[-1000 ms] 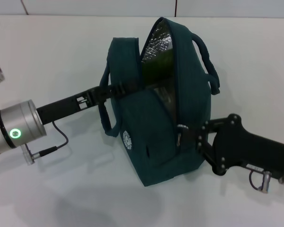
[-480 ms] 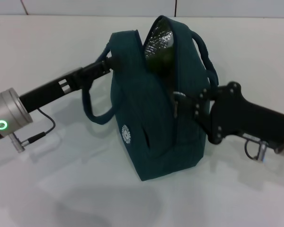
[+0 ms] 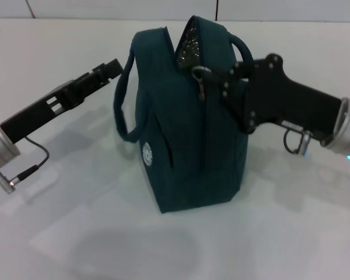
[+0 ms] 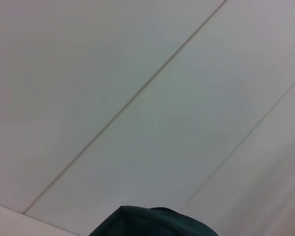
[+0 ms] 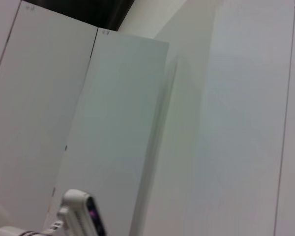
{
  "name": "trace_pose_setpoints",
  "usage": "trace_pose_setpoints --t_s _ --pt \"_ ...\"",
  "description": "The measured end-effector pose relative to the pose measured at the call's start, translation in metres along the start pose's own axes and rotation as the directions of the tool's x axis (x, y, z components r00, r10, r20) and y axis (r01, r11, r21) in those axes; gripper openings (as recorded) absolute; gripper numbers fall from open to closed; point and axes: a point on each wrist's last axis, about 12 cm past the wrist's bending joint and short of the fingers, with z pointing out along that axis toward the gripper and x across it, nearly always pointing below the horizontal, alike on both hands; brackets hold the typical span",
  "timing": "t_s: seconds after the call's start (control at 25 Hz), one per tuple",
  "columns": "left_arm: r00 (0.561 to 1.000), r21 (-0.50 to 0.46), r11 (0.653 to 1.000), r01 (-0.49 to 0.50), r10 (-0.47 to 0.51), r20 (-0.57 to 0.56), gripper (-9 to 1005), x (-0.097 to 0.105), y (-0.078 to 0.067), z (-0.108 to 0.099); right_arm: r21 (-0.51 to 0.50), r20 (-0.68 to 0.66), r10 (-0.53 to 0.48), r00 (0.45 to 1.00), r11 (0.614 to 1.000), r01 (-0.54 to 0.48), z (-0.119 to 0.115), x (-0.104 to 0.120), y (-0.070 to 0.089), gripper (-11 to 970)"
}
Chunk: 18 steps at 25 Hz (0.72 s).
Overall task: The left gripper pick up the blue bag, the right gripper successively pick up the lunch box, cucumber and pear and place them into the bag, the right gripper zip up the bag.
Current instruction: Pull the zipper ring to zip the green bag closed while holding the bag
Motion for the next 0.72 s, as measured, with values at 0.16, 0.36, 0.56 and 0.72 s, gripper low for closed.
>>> trace_pose_setpoints --t_s 0.16,0.36,0.56,0.72 --pt "1.0 -0.011 1.0 0.003 -0.003 0.02 856 0.002 0.0 -0.007 0.006 0.001 -0.022 1.0 1.0 0.022 0.004 -0.002 -0.005 6" --pt "0.999 -0.021 1.0 0.003 -0.002 0.045 855 0.001 0.0 -0.017 -0.035 0.016 -0.049 0.999 0.998 0.05 0.02 -0.008 -0.011 6" --pt "0.999 -0.018 1.0 -0.006 0.007 0.05 854 -0.002 -0.002 -0.021 -0.065 0.03 -0.08 0.996 0.995 0.082 0.032 -0.012 -0.014 6" --pt "0.999 -0.019 1.0 -0.006 0.006 0.049 854 -0.003 -0.002 -0.022 -0.087 0.032 -0.1 0.994 0.991 0.103 0.043 -0.016 -0.019 6"
